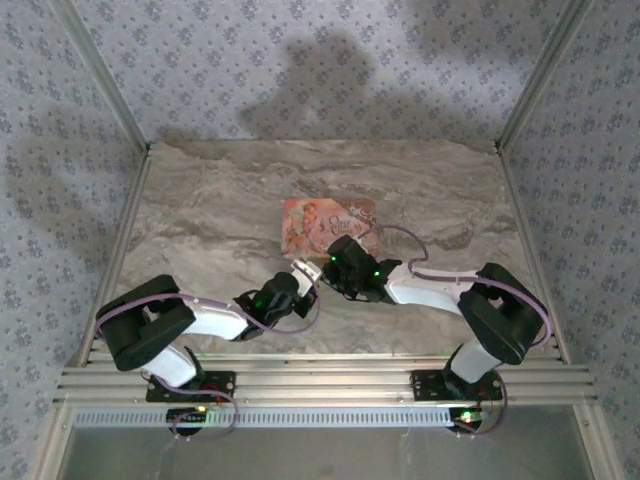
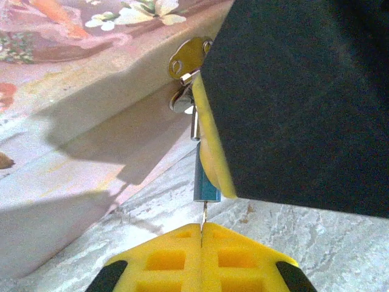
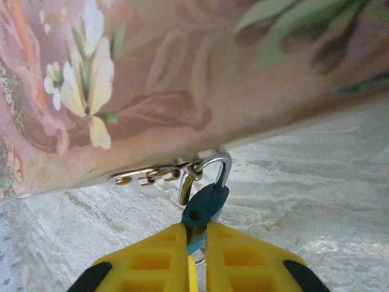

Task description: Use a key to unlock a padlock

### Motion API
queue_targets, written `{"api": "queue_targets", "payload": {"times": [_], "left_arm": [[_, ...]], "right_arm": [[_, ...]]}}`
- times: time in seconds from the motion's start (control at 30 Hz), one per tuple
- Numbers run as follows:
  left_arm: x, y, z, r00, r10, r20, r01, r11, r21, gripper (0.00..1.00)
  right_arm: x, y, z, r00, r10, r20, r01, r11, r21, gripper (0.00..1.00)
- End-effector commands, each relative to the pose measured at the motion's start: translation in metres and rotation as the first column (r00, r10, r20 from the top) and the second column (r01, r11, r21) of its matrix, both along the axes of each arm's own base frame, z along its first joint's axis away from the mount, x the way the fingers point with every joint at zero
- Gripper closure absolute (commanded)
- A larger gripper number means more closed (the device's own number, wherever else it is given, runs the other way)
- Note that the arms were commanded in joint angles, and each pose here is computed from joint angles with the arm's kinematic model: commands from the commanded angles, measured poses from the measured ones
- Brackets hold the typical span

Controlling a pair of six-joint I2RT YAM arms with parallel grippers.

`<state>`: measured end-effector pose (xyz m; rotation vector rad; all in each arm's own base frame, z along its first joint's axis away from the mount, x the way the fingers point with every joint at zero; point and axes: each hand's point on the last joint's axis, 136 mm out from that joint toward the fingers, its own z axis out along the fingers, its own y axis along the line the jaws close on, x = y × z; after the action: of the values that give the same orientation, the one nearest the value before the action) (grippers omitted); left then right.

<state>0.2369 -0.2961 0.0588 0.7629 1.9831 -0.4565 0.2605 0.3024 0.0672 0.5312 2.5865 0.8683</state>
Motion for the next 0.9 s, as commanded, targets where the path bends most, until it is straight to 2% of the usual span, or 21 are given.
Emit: {"api": "queue_targets", "payload": {"times": [0.0, 0.13, 0.2, 0.23, 0.3, 0.33, 0.4, 0.87], "left_arm": [[-0.009, -0.04, 0.053, 0.985, -0.12, 0.12, 0.137, 0.979, -0.152, 1.0], [-0.009, -0.039, 0.053, 0.984, -0.122, 0.129, 0.141, 0.979, -0.149, 1.0], [-0.009, -0.039, 0.052, 0.984, -0.124, 0.131, 0.143, 0.979, -0.147, 1.0], [-0.01, -0.039, 0.051, 0.983, -0.125, 0.132, 0.144, 0.979, -0.144, 1.0], [-0.01, -0.039, 0.049, 0.983, -0.126, 0.131, 0.144, 0.98, -0.14, 1.0], [-0.009, -0.039, 0.048, 0.983, -0.125, 0.132, 0.143, 0.98, -0.139, 1.0], [-0.009, -0.04, 0.046, 0.983, -0.127, 0.131, 0.145, 0.98, -0.139, 1.0], [-0.006, -0.041, 0.036, 0.987, -0.114, 0.112, 0.129, 0.982, -0.141, 1.0]], "right_arm": [[-0.006, -0.002, -0.008, 1.0, -0.001, -0.024, 0.0, 0.999, -0.036, 0.93], [-0.006, -0.003, -0.003, 1.0, -0.006, -0.012, 0.005, 1.0, -0.026, 0.98], [-0.005, -0.003, -0.001, 1.0, -0.007, -0.007, 0.007, 1.0, -0.022, 0.94], [-0.005, -0.003, 0.001, 1.0, -0.009, -0.003, 0.009, 1.0, -0.02, 0.86], [-0.005, -0.006, 0.002, 1.0, -0.019, -0.001, 0.019, 1.0, -0.023, 0.62], [-0.005, -0.008, 0.003, 1.0, -0.022, -0.001, 0.022, 0.999, -0.024, 0.55], [-0.005, -0.011, 0.004, 0.999, -0.032, 0.002, 0.032, 0.999, -0.026, 0.48], [0.005, -0.035, -0.002, 0.996, -0.084, 0.006, 0.084, 0.996, -0.013, 0.47]]}}
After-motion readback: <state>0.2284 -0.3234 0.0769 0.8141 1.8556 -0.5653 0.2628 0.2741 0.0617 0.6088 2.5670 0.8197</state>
